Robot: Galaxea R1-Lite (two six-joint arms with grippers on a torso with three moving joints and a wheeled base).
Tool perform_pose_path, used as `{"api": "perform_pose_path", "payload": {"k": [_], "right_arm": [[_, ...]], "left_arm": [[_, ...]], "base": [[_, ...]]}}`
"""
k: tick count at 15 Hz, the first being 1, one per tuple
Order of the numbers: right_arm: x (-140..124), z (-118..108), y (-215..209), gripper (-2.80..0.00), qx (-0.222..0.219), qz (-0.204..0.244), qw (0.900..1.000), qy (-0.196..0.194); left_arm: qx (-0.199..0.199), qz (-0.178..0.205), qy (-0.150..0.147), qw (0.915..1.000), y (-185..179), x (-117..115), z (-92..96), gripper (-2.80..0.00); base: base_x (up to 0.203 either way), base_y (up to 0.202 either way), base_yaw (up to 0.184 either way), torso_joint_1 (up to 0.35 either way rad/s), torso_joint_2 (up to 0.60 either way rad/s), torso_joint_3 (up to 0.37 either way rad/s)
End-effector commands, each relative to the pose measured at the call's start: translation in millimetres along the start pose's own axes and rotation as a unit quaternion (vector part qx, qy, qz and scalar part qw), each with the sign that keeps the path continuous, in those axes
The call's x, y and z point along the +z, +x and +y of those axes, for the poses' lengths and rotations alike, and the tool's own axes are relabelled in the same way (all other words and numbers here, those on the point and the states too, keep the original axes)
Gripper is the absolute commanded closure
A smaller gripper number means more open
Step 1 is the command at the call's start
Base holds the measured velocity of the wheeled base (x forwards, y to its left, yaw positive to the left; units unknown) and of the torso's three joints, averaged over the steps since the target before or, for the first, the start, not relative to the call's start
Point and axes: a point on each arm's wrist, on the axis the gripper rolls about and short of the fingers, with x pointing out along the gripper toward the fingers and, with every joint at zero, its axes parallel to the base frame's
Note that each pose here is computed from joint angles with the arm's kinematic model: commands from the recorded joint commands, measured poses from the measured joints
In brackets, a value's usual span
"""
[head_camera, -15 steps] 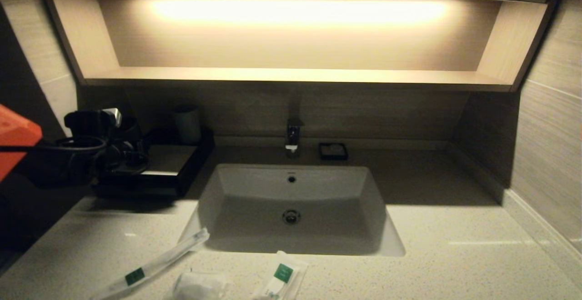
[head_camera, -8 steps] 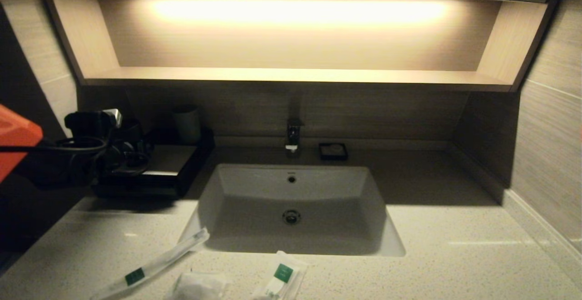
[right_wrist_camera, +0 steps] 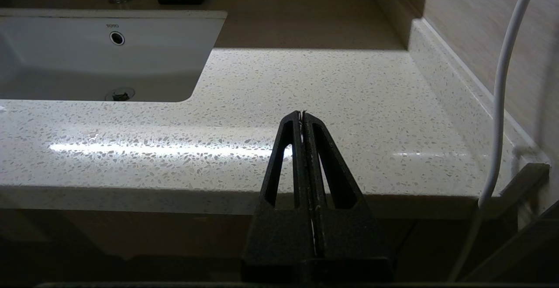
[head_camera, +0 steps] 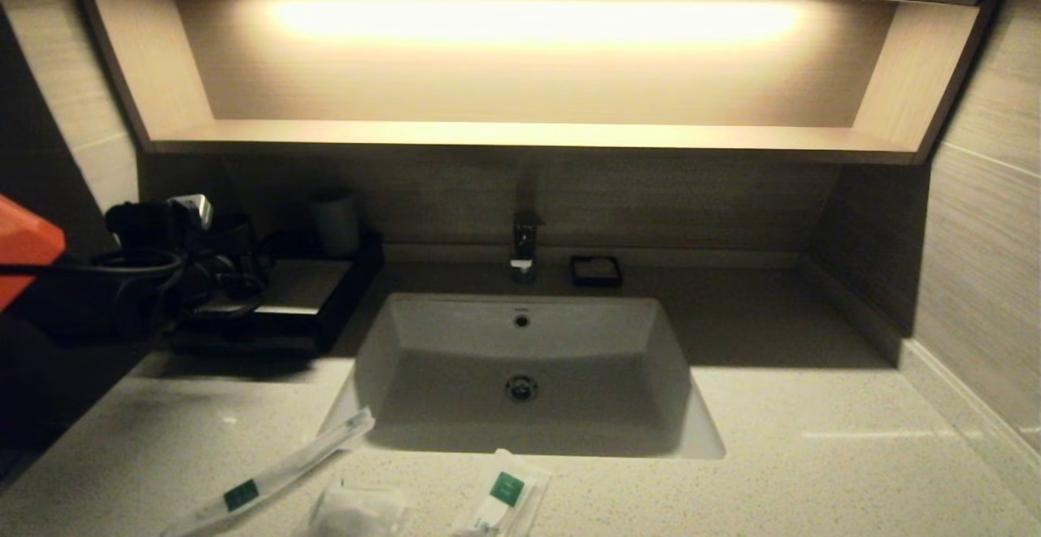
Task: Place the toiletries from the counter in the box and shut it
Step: Place the cup on the storage box
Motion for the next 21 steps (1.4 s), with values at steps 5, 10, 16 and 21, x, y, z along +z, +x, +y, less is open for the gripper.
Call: {"api": "perform_pose_path", "payload": {"k": [5, 10, 16, 21], "right_arm": [[-0.4, 0.0, 0.1, 0.0, 0.0, 0.001, 1.0, 0.0], [-0.4, 0.0, 0.1, 0.0, 0.001, 0.001, 1.0, 0.0], [-0.4, 0.0, 0.1, 0.0, 0.001, 0.001, 1.0, 0.0], [-0.4, 0.0, 0.1, 0.0, 0.001, 0.001, 1.0, 0.0]], "left_arm": [[-0.004, -0.037, -0.002, 0.9993, -21.9, -6.2, 1.3, -2.8], [-0.031, -0.049, -0.004, 0.9983, -40.4, -13.3, 4.5, -2.8], [-0.03, -0.051, -0.01, 0.9982, -48.8, -19.0, 21.2, 0.0], [-0.031, -0.044, -0.013, 0.9985, -46.7, -27.7, 29.8, 0.0]], "base": [[0.0, 0.0, 0.0, 0.0, 0.0, 0.0], [0.0, 0.0, 0.0, 0.0, 0.0, 0.0], [0.0, 0.0, 0.0, 0.0, 0.0, 0.0], [0.0, 0.0, 0.0, 0.0, 0.0, 0.0]]}}
